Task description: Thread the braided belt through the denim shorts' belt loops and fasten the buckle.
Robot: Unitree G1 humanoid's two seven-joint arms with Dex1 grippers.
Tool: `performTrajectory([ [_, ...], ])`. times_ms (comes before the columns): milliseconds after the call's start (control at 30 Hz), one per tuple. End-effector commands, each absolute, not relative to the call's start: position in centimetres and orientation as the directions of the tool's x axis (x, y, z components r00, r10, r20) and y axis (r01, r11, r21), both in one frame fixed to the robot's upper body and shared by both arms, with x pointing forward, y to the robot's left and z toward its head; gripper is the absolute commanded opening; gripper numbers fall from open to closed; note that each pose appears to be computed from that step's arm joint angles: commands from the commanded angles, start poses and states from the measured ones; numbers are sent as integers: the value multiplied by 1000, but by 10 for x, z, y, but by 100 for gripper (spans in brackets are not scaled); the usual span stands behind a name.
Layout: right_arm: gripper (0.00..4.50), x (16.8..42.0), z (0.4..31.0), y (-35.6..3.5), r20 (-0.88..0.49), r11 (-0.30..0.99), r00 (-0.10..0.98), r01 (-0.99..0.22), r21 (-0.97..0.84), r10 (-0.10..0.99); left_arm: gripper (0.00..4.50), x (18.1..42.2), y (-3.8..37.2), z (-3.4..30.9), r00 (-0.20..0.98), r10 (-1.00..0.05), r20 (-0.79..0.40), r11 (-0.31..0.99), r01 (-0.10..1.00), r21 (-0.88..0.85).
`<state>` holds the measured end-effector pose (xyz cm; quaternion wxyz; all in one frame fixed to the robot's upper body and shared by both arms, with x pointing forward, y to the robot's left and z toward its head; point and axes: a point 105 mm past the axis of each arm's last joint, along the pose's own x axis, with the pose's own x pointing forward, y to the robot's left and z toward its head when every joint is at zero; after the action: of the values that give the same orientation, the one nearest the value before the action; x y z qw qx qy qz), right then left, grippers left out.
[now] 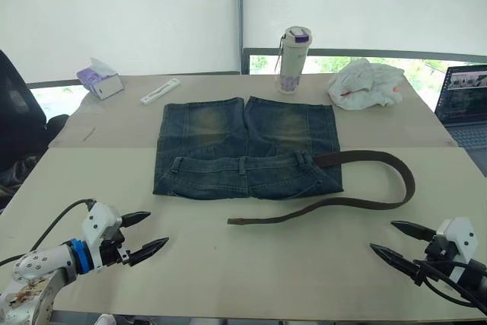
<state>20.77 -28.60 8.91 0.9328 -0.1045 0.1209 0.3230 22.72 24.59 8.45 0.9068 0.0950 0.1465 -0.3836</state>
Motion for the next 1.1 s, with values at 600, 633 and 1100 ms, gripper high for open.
performTrajectory([
  [600, 446, 223, 116, -281, -219, 743, 765, -643, -187, 606, 449, 229, 239, 96, 642, -710, -290, 647, 757, 91],
  [633, 446, 224, 116, -280, -222, 738, 760, -648, -188, 611, 449, 229, 239, 97, 637, -715, -287, 642, 761, 89],
  [1100, 446, 303, 140, -199, -327, 612, 696, -718, -332, 639, 449, 260, 226, 141, 584, -791, -180, 570, 812, 127],
])
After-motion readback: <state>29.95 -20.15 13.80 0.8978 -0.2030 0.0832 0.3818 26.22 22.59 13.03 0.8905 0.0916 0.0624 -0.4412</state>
